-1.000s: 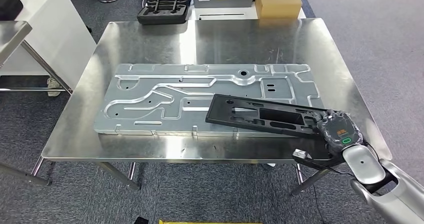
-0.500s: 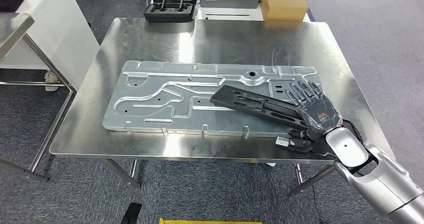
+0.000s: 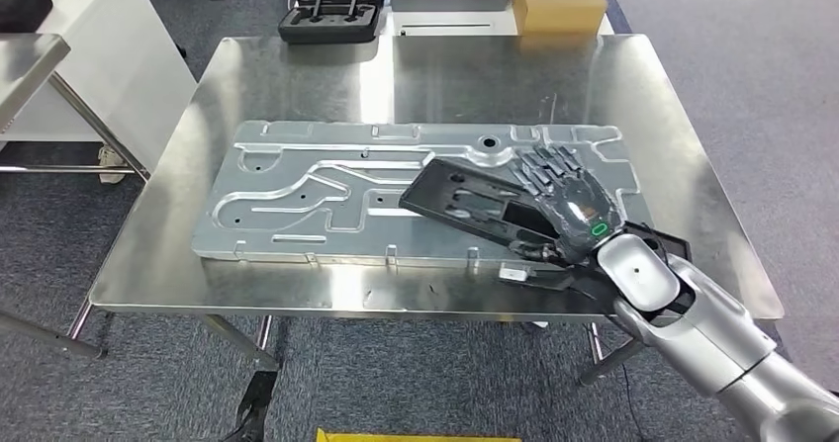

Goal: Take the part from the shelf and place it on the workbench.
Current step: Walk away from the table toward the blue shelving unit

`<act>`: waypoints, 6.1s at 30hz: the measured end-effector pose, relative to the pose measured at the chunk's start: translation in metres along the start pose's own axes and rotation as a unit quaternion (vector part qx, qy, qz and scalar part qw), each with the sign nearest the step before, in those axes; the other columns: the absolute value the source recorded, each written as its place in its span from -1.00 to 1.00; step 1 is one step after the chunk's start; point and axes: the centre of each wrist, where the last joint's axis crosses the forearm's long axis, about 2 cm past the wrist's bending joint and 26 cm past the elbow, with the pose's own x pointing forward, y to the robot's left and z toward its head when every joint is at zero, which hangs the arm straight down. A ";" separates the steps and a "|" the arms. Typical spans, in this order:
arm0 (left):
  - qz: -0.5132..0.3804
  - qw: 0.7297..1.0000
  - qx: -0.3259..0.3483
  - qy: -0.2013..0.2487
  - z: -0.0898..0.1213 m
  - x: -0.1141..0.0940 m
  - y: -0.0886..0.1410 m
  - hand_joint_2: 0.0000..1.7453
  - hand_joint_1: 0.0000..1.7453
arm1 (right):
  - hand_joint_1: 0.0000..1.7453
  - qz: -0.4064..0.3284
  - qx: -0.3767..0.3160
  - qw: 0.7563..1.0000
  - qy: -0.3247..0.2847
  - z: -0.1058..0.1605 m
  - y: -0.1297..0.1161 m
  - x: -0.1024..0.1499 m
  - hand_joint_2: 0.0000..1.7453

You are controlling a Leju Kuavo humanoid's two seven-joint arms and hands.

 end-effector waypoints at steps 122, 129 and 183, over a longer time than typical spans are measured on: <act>0.129 0.988 -0.023 0.078 -0.018 0.011 0.030 -1.00 -1.00 | -1.00 -0.654 0.460 0.464 0.381 0.231 0.143 0.271 -1.00; 0.124 0.987 -0.023 0.095 -0.020 0.009 0.033 -1.00 -1.00 | -1.00 -0.619 0.536 0.474 0.325 0.241 0.132 0.294 -1.00; -0.018 0.997 -0.073 0.018 -0.040 -0.055 0.095 -1.00 -1.00 | -1.00 -0.552 0.560 0.583 0.205 0.272 0.115 0.323 -1.00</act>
